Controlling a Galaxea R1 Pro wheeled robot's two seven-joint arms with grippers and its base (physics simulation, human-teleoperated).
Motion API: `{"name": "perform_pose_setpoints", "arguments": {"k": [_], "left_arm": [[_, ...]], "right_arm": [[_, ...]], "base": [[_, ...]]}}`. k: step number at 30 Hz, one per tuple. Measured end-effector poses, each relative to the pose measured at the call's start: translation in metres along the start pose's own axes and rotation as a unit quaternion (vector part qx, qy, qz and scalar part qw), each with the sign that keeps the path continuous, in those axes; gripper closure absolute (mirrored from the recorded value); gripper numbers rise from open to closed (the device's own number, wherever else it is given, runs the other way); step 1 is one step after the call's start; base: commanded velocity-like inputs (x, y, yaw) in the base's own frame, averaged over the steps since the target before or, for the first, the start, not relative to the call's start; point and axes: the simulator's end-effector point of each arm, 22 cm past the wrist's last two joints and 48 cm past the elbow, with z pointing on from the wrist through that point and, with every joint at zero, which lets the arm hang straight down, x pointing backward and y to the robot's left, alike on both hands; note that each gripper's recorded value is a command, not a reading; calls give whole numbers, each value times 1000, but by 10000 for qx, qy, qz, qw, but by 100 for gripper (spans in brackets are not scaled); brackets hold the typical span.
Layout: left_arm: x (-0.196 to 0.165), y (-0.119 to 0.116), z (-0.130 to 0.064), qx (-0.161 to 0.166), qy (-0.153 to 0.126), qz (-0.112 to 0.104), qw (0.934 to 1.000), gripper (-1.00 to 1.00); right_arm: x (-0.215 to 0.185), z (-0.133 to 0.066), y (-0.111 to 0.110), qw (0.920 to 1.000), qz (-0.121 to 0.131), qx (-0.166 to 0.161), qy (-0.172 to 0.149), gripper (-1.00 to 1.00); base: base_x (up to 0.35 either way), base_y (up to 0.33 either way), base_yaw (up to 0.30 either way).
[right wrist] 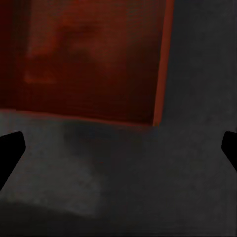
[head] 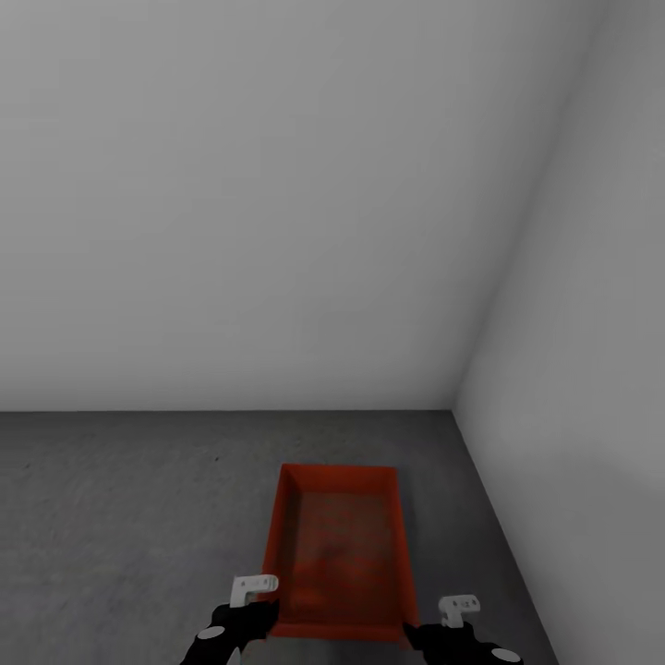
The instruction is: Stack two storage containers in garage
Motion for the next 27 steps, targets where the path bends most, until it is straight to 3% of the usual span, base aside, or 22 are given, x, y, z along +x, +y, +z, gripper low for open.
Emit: {"name": "perform_pose_setpoints", "arguments": {"k": [10, 18, 22, 27], "left_arm": [[-13, 1, -17, -19, -1, 15, 10000, -100], [-17, 7, -29, -75, 44, 31, 10000, -100], [-5, 40, -34, -292, 201, 102, 9993, -100], [37, 87, -43, -617, 352, 141, 9974, -100]], "right_arm": [[-12, -16, 5, 10000, -4, 1, 3, -100], [-22, -30, 5, 10000, -6, 66, 2, -100], [-26, -36, 7, 10000, -7, 85, 2, -100], [-18, -44, 10, 9999, 37, 84, 147, -100]], "base": [[-331, 0, 0], [-79, 0, 0], [-9, 0, 0], [-1, 0, 0]]}}
